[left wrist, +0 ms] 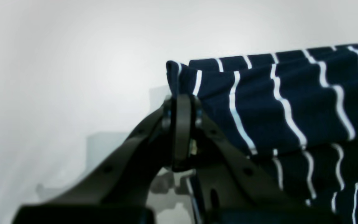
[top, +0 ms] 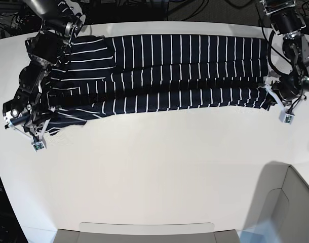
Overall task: Fold the T-shirt properly
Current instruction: 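Lay the folded hem down and open both grippers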
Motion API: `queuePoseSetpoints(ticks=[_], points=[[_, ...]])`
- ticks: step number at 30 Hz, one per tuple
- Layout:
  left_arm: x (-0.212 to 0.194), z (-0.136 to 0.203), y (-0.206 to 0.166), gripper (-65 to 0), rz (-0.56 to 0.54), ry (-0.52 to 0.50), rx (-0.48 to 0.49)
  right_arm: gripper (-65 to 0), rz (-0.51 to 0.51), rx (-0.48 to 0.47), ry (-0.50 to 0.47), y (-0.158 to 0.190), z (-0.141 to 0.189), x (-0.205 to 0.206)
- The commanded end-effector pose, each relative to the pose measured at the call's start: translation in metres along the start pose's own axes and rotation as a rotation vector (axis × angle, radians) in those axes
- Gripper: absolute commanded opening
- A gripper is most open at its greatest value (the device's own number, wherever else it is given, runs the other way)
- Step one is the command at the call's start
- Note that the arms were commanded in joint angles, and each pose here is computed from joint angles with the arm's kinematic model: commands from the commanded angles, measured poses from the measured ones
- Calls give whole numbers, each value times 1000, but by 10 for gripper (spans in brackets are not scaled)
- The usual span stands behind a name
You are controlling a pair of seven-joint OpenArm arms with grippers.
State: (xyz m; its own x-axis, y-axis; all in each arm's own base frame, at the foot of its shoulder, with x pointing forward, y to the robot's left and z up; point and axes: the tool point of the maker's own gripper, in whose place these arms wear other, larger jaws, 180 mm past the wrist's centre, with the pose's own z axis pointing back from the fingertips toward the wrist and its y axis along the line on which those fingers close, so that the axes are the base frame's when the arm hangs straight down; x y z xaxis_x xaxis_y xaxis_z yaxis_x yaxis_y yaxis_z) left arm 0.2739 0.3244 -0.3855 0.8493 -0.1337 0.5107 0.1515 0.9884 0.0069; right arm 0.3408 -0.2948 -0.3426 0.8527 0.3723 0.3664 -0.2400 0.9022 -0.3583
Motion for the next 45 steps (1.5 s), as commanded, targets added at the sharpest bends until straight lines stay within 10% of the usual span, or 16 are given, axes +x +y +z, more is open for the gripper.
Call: queuePoseSetpoints(ticks=[1,45], points=[[6,9,13,-650,-19,-9,45,-650,16,-62,0,-20,10,2],[-77,51,-12,-650,-173,240,88,-650,263,-166,236,7,53,-102]])
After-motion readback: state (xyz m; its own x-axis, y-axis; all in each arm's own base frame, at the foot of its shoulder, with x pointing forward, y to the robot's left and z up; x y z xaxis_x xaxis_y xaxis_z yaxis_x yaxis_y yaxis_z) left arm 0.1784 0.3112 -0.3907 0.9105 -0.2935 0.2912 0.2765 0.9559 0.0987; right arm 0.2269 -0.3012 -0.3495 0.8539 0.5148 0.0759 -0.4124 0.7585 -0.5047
